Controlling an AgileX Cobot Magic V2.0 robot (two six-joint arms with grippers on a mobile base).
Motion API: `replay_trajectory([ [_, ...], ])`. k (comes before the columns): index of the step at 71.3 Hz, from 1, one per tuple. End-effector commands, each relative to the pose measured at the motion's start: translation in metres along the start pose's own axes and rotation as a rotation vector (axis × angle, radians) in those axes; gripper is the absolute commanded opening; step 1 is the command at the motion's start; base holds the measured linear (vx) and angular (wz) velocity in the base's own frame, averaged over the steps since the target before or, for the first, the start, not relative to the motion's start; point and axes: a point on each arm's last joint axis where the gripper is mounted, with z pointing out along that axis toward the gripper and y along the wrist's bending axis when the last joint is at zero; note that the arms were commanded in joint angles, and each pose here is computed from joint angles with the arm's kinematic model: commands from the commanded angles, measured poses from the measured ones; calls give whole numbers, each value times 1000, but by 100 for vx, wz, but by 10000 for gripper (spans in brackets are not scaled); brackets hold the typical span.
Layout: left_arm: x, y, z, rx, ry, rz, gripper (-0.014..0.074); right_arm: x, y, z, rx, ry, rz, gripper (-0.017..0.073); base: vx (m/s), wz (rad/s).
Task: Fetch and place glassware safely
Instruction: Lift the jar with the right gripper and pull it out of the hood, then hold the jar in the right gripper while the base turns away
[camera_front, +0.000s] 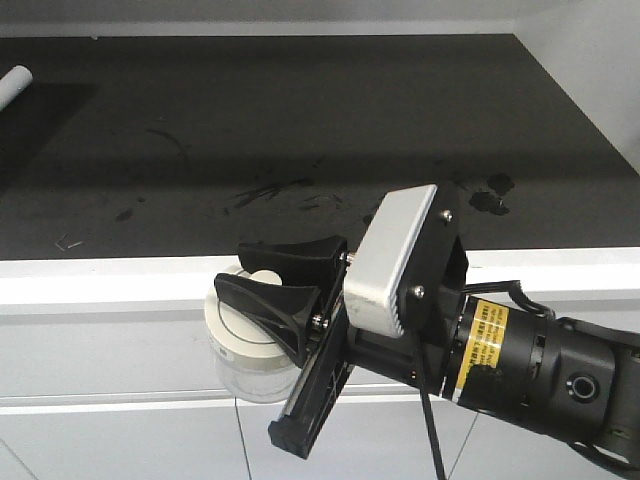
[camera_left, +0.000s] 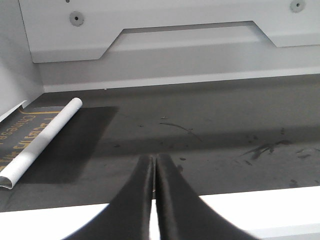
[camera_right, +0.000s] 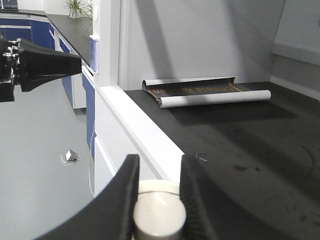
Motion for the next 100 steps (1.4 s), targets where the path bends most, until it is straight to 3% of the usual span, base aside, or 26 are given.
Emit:
replay_trajectory([
  [1, -14, 0, -1, 8, -86, -19, -7, -24, 1, -4, -20, -131, -1, -3, 0, 0],
  [50, -14, 0, -1, 8, -86, -19, -7, -24, 1, -4, -20, -131, -1, -3, -2, 9],
  [100, -14, 0, -1, 8, -86, -19, -7, -24, 1, -4, -20, -131, -1, -3, -11, 48],
])
